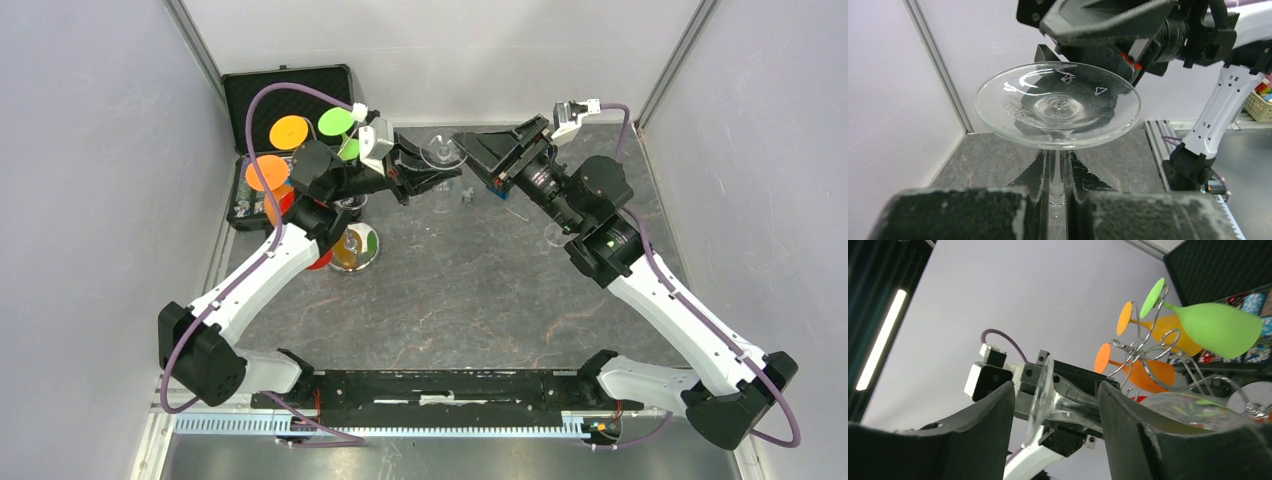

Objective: Take the wine glass off the wine glass rack

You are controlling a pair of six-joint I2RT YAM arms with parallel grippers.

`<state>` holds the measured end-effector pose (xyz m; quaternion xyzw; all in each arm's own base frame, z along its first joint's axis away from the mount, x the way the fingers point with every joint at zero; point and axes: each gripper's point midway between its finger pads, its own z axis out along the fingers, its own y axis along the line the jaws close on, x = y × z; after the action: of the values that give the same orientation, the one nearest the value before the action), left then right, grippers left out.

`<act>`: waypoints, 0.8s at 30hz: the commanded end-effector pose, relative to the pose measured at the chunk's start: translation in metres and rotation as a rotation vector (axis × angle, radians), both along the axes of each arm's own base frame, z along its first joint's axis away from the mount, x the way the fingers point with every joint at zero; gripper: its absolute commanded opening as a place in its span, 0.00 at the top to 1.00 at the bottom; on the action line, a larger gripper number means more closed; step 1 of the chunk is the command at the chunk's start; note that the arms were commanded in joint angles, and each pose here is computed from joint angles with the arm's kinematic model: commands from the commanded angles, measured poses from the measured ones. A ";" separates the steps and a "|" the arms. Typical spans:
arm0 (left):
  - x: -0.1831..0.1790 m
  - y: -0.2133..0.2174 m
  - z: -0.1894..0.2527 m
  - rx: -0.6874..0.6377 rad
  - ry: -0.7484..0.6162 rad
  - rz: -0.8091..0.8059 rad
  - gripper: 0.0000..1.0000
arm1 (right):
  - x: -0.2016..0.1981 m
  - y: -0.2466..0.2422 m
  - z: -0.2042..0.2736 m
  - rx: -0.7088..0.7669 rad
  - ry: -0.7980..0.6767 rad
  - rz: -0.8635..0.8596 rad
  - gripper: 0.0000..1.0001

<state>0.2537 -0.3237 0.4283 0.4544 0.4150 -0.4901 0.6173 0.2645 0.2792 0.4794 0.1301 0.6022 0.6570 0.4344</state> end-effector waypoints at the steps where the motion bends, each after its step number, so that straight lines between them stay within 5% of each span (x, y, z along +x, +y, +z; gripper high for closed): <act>1: -0.004 0.011 0.042 -0.163 -0.016 0.050 0.98 | 0.004 -0.010 0.002 -0.015 -0.083 -0.065 0.27; 10: 0.034 0.040 0.101 -0.446 0.208 0.273 0.98 | -0.014 -0.081 -0.027 -0.081 -0.228 -0.350 0.12; 18: 0.050 0.072 0.125 -0.716 0.488 0.334 0.98 | -0.041 -0.053 -0.025 -0.074 -0.402 -0.165 0.05; 24: 0.051 0.082 0.124 -0.814 0.646 0.305 0.98 | -0.050 -0.030 -0.014 -0.014 -0.462 -0.036 0.12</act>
<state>0.3228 -0.2711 0.5043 0.0198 0.4886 -0.5726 0.6580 0.2353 0.2397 0.4397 0.0390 0.5378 0.6145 0.5759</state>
